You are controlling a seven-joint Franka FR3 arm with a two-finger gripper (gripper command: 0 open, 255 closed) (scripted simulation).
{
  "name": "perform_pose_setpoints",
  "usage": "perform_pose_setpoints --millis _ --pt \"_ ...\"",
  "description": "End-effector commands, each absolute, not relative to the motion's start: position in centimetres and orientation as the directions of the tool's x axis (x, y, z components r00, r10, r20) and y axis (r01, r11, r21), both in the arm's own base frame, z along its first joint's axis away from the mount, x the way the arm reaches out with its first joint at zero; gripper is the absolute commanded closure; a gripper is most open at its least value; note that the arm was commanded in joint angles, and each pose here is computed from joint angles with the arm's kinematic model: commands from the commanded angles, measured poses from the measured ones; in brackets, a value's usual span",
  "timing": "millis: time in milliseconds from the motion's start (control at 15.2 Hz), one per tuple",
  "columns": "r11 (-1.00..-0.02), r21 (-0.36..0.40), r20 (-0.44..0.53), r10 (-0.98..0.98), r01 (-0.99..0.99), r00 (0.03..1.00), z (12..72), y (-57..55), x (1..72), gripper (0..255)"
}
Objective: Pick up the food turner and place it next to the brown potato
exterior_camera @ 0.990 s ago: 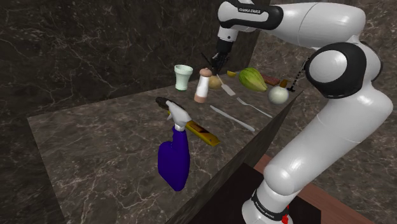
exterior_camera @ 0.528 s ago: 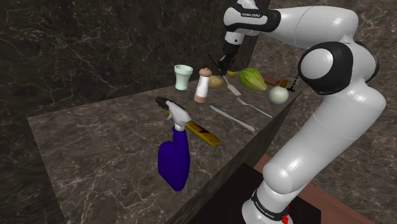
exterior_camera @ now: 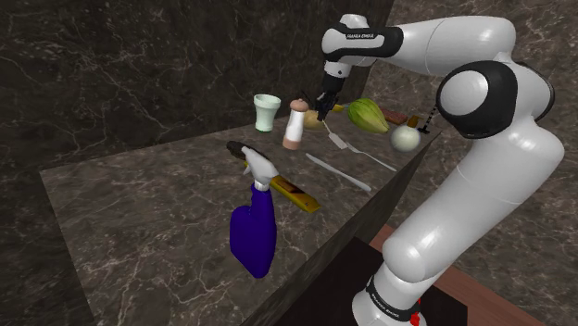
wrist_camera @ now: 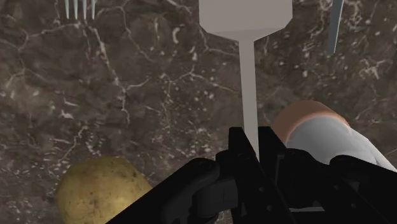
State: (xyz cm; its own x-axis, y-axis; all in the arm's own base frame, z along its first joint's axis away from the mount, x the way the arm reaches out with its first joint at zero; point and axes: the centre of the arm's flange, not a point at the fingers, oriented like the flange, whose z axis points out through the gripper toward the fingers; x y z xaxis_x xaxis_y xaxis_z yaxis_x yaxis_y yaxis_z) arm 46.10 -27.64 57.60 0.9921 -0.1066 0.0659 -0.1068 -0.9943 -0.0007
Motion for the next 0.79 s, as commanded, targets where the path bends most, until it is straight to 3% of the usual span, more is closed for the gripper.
perform_pose_setpoints --millis 0,726 --pt "-0.994 0.0 0.066 -0.107 -0.107 0.992 56.5 -27.7 46.0 255" --pt "-0.994 0.0 0.066 -0.107 -0.107 0.992 50.7 -27.7 46.0 255"
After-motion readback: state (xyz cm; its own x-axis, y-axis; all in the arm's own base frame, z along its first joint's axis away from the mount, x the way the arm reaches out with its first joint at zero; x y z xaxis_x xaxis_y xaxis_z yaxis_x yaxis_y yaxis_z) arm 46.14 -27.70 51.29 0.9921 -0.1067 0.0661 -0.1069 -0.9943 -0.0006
